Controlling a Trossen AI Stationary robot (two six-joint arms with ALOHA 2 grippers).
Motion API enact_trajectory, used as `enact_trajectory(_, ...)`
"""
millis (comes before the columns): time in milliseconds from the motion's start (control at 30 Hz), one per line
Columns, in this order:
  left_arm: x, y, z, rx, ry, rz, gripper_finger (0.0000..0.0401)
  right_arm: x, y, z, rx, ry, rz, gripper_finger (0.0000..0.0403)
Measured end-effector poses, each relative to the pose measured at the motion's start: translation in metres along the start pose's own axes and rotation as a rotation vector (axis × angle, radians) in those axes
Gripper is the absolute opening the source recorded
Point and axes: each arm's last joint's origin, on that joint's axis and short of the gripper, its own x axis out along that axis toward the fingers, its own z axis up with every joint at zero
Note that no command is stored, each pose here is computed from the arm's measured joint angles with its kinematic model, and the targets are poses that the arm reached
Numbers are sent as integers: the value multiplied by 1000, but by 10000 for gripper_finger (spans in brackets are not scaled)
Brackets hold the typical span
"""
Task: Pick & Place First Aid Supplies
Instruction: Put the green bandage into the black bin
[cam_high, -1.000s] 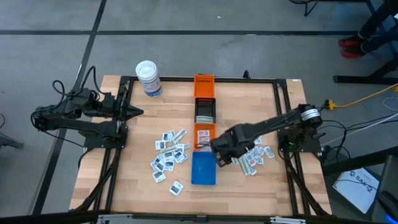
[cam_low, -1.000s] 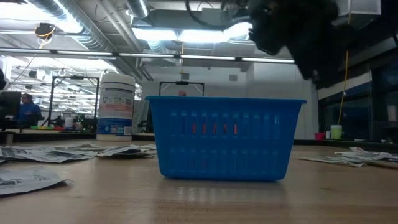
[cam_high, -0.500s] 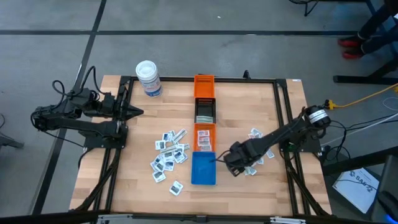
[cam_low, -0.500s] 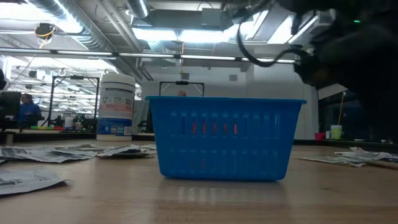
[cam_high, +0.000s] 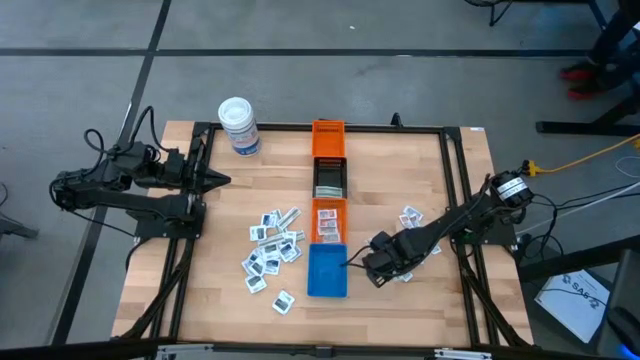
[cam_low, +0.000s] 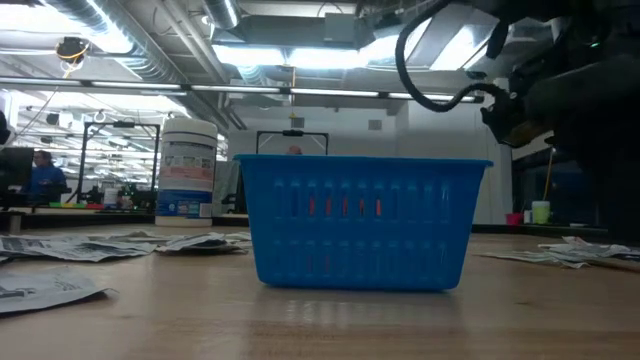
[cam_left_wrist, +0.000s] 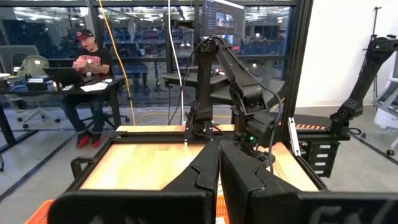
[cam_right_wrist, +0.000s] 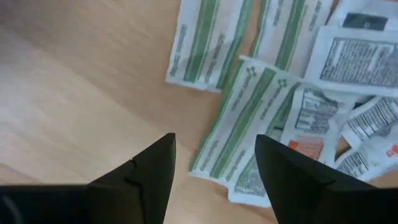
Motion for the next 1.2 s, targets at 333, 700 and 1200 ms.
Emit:
enact_trajectory(333,0,0,0,0,0,0,10,16,1,1,-7,13,-62,178)
enact_trajectory(700,0,0,0,0,0,0,9,27,5,5,-49,13,-70,138)
enact_trajectory(1200,0,0,0,0,0,0,8,12,4,10,-113,-40,-34,9)
